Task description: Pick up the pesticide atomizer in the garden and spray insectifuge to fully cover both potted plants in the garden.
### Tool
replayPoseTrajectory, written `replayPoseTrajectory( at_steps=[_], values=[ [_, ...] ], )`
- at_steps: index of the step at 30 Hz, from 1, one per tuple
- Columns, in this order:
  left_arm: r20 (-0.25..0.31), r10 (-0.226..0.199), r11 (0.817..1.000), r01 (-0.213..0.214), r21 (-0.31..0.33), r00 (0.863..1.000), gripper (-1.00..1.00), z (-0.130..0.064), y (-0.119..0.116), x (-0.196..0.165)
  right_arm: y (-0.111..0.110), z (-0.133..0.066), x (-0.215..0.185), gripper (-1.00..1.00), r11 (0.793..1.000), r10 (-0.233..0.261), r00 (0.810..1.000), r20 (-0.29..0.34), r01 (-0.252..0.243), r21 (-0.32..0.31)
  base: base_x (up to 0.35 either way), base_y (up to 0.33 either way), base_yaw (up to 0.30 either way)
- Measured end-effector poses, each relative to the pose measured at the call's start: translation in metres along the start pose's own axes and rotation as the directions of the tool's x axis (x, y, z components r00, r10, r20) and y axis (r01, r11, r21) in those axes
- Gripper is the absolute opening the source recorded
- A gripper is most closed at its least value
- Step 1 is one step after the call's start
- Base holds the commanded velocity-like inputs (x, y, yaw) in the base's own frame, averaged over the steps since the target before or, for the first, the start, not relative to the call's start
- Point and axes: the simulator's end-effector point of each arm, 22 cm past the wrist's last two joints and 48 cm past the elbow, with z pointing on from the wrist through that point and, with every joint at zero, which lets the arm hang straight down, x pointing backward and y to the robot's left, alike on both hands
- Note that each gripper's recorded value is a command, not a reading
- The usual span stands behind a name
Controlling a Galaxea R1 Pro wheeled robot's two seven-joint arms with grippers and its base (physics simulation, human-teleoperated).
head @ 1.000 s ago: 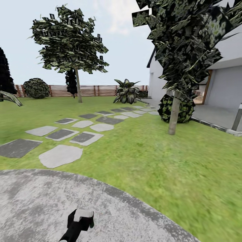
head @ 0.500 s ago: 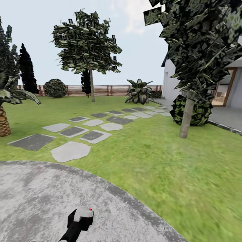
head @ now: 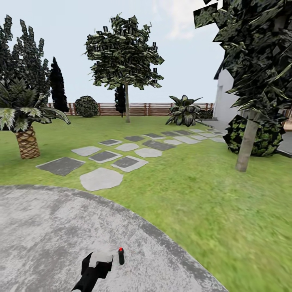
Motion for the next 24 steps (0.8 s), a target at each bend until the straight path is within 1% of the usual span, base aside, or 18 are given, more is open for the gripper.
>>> replayPoseTrajectory(
  at_steps=[6,20,24],
  values=[
    [0.0,0.0,1.0,0.0,0.0,1.0,1.0,-0.0001,0.0,-0.0001,0.0,-0.0001,-0.0001,1.0,1.0,0.0,1.0,0.0,0.0,0.0,0.116,-0.224,0.256],
    [0.0,0.0,1.0,0.0,0.0,1.0,1.0,-0.0001,0.0,-0.0001,-0.0002,-0.0001,-0.0001,1.0,1.0,0.001,1.0,0.0,-0.001,0.0,0.144,-0.28,0.256],
    [0.0,0.0,1.0,0.0,0.0,1.0,1.0,0.0,-0.0001,0.0,0.0,-0.0001,-0.0001,1.0,1.0,0.0,1.0,0.0,0.0,0.0,0.058,-0.304,0.256]
  ],
)
